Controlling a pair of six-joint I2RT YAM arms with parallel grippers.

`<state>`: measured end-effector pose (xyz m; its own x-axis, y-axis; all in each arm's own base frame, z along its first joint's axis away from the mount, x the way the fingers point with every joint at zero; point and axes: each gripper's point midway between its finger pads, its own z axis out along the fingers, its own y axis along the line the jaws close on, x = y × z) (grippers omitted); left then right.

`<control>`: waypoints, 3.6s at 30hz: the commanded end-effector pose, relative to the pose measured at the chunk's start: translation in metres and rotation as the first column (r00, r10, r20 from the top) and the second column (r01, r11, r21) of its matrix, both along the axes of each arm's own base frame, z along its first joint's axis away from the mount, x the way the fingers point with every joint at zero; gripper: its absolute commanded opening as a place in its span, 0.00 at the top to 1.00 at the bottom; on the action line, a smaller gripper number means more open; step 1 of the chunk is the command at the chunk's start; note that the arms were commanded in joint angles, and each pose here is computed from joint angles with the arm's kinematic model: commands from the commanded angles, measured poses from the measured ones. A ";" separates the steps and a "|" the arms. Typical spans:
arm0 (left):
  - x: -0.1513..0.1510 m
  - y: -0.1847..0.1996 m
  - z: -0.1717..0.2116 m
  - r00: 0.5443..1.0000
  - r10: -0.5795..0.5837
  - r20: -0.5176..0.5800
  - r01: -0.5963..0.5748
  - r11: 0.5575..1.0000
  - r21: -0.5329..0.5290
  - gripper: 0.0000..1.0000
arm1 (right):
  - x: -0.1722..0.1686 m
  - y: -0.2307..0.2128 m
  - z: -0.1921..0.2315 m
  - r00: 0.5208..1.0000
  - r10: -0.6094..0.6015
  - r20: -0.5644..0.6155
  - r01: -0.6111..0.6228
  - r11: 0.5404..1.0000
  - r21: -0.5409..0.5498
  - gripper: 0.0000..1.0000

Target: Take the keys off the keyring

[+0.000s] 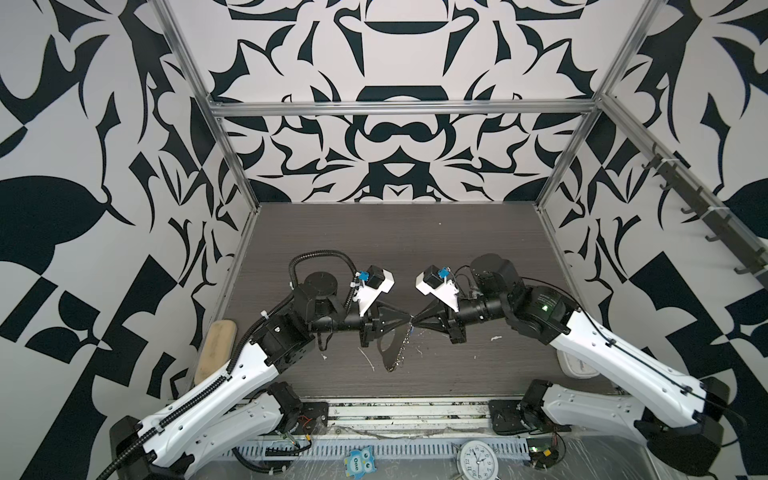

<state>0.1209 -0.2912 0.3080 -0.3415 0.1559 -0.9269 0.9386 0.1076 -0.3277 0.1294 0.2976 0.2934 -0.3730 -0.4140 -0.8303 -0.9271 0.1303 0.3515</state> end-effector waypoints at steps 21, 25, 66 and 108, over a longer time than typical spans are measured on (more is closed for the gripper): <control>-0.006 -0.005 0.002 0.999 -0.045 -0.006 0.045 0.999 0.030 0.95 | 0.000 0.009 0.042 0.996 0.083 0.031 -0.085 0.992 0.089 1.00; -0.006 -0.003 0.005 0.999 -0.033 0.013 0.032 0.999 0.016 1.00 | 0.001 0.011 0.044 0.997 0.077 0.024 -0.079 0.991 0.105 1.00; -0.002 0.025 0.055 0.984 0.145 0.108 -0.099 0.933 -0.346 1.00 | 0.017 -0.005 0.077 0.975 -0.219 0.039 0.173 0.857 0.485 0.51; -0.008 0.023 0.053 0.988 0.103 0.114 -0.059 0.941 -0.333 1.00 | -0.007 0.014 0.084 0.991 -0.107 0.086 0.056 0.886 0.461 1.00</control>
<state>0.1172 -0.2690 0.3541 -0.2335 -0.1695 -0.9575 0.9601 0.1156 -0.2546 0.1266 0.3138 0.3493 -0.3351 -0.0078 -0.9421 -0.9391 0.0838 0.3333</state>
